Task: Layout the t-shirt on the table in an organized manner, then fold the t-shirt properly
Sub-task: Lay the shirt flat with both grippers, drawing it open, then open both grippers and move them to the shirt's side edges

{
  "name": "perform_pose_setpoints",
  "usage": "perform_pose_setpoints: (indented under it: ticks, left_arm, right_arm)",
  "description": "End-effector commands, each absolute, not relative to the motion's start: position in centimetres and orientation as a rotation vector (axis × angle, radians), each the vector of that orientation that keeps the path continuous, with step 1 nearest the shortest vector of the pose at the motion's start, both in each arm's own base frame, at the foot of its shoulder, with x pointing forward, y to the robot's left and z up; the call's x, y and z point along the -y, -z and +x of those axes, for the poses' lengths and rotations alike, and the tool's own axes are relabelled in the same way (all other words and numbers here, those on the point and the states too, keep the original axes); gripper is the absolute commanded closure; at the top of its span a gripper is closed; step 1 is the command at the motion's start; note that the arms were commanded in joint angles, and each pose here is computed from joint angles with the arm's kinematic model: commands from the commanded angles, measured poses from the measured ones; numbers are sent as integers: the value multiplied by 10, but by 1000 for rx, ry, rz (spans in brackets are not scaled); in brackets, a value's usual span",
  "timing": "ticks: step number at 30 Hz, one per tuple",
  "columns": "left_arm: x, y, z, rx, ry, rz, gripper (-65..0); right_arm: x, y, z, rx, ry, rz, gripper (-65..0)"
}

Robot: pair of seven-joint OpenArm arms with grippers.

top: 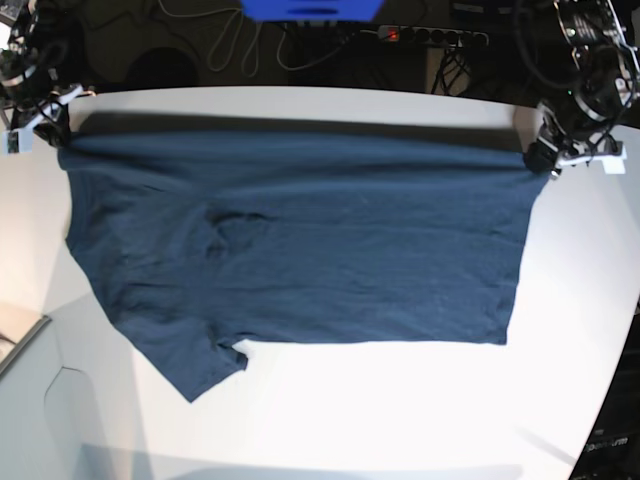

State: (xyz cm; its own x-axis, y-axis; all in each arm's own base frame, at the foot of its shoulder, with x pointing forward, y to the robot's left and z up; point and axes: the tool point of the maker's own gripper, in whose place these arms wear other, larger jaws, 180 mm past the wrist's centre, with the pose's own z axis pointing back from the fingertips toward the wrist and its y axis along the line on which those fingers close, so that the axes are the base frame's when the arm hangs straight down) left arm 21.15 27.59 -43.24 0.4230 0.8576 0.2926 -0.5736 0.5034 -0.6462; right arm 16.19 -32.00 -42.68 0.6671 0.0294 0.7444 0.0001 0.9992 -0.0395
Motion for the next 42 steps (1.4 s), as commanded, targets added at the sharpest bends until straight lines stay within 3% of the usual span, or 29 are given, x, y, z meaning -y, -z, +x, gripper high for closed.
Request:
perform_pose_setpoints:
  ticks: [1,16,25,33,37,42]
  left_arm:
    - [-281,420,215,694,-929,-500,0]
    - [-267,443,172,612,-1010,-491,0]
    - [-278,438,175,628,-995,-471,0]
    - [-285,434,176,637,-977,-457,-9]
    - [-285,433,177,640,-976,-458,-132]
    - [-277,434,175,598,-959,-482,-395]
  right_arm:
    - [324,419,161,867,-32,-47,0]
    - [311,428,145,832,-60,-13,-5]
    - [313,427,144,836,-51,-20,-199]
    - [344,412,139,862,3,-101,-221]
    - [351,408,140,872,13,-119,-221]
    - [351,398,163,929,11,-119,-223]
